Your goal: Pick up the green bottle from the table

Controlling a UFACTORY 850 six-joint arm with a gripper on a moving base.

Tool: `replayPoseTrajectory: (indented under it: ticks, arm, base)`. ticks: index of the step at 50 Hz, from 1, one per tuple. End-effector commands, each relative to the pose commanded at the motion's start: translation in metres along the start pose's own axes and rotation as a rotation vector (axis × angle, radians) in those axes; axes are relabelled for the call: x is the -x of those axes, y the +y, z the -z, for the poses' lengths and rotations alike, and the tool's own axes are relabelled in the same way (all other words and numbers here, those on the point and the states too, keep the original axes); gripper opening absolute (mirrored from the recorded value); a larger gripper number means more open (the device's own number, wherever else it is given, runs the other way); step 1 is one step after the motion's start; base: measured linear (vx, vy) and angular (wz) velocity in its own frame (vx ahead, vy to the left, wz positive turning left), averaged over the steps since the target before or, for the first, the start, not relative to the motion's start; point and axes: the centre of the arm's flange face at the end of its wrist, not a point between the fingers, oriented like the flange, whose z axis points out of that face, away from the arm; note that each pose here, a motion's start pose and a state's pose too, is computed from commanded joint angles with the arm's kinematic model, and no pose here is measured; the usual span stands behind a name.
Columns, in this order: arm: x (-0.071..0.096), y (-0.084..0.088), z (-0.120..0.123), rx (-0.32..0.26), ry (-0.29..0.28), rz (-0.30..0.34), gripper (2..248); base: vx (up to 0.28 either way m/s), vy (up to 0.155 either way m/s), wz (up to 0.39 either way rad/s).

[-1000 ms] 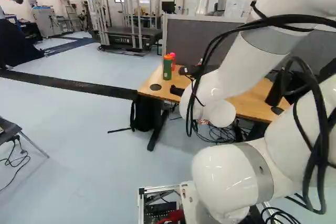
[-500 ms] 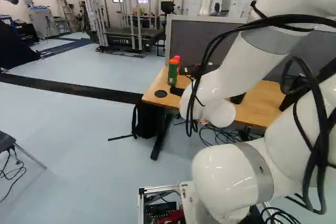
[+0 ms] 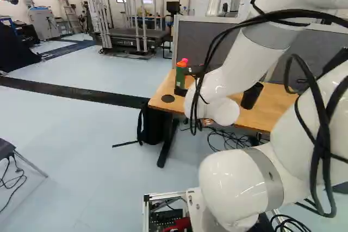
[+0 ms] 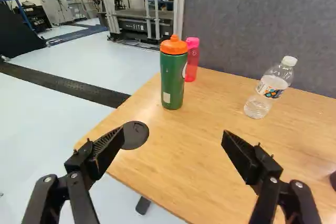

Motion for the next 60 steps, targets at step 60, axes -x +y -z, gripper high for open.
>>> replayPoseTrajectory:
  ticks: [60]
  arm:
    - [-0.03,0.002,-0.115,0.003,-0.166,-0.002,247]
  base:
    - [0.0,0.0,0.0]
